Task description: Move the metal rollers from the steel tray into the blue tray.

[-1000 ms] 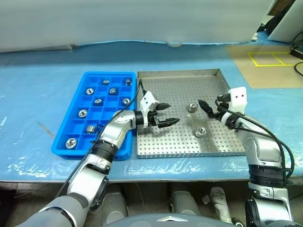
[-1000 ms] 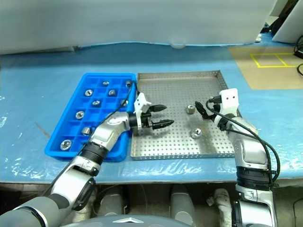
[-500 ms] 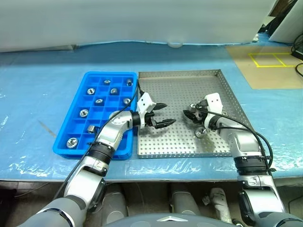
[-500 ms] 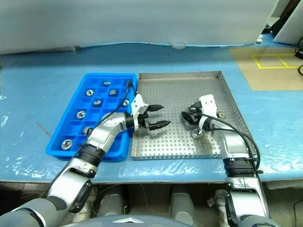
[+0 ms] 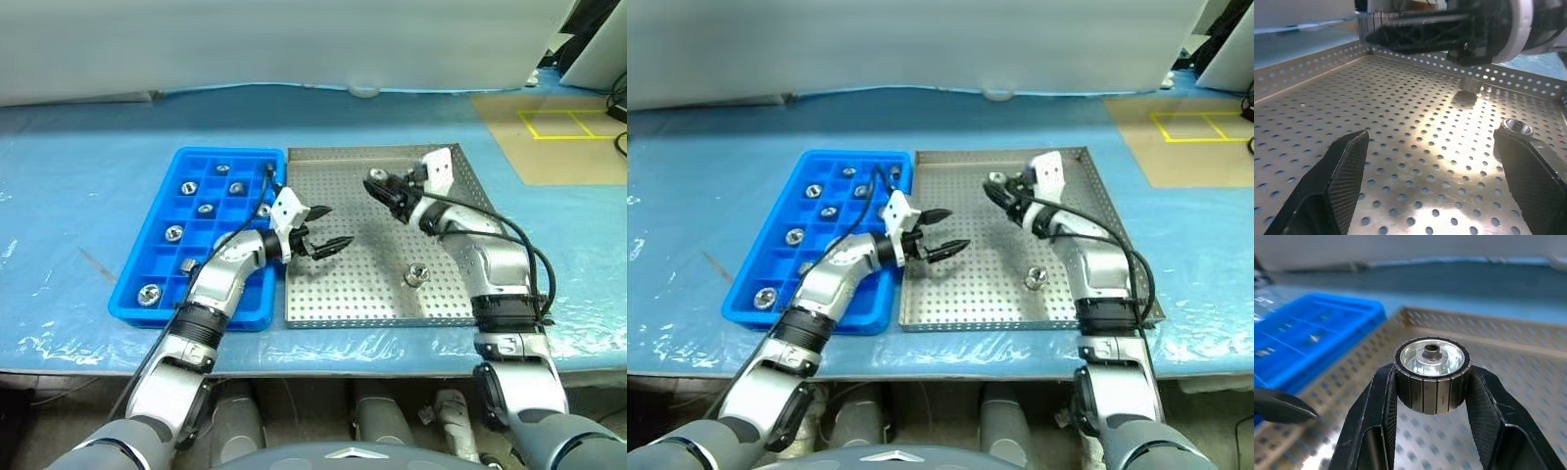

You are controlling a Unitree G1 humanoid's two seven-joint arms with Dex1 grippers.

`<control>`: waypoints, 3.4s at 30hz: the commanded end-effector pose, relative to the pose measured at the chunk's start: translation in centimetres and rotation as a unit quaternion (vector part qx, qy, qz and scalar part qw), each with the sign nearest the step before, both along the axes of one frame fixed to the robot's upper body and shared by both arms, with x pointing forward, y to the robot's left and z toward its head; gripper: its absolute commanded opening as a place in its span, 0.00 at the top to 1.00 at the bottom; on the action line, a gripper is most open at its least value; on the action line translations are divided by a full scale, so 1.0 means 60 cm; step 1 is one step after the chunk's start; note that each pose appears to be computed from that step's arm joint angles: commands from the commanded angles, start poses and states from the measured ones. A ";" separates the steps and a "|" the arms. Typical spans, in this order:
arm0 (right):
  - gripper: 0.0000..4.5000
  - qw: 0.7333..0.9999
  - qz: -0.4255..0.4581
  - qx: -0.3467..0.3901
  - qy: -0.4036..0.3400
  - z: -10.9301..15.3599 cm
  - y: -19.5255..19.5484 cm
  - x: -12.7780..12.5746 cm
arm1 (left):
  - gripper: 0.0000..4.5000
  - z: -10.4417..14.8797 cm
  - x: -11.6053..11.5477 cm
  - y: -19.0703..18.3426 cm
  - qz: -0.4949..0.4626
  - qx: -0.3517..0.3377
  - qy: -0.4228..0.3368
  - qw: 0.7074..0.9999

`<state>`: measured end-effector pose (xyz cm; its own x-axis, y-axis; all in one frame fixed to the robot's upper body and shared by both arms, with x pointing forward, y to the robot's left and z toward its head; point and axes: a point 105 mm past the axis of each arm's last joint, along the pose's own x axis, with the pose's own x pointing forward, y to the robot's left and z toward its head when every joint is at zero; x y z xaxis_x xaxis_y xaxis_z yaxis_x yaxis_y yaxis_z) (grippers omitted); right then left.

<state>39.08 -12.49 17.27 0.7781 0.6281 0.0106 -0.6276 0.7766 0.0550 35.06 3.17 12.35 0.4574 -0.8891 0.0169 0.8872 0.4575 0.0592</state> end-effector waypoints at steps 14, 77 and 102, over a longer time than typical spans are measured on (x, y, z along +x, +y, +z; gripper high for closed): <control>0.64 0.953 0.300 -0.008 -0.027 0.036 0.199 -0.005 | 0.05 0.015 -0.064 0.139 0.220 -0.022 -0.020 0.975; 0.04 0.971 -0.089 -0.152 0.161 -0.154 -0.128 -0.143 | 0.05 -0.009 -0.034 -0.094 -0.156 0.016 0.008 0.988; 0.63 0.975 -0.044 -0.161 0.147 -0.153 -0.097 -0.116 | 0.05 -0.006 -0.023 -0.067 -0.116 0.018 -0.001 0.993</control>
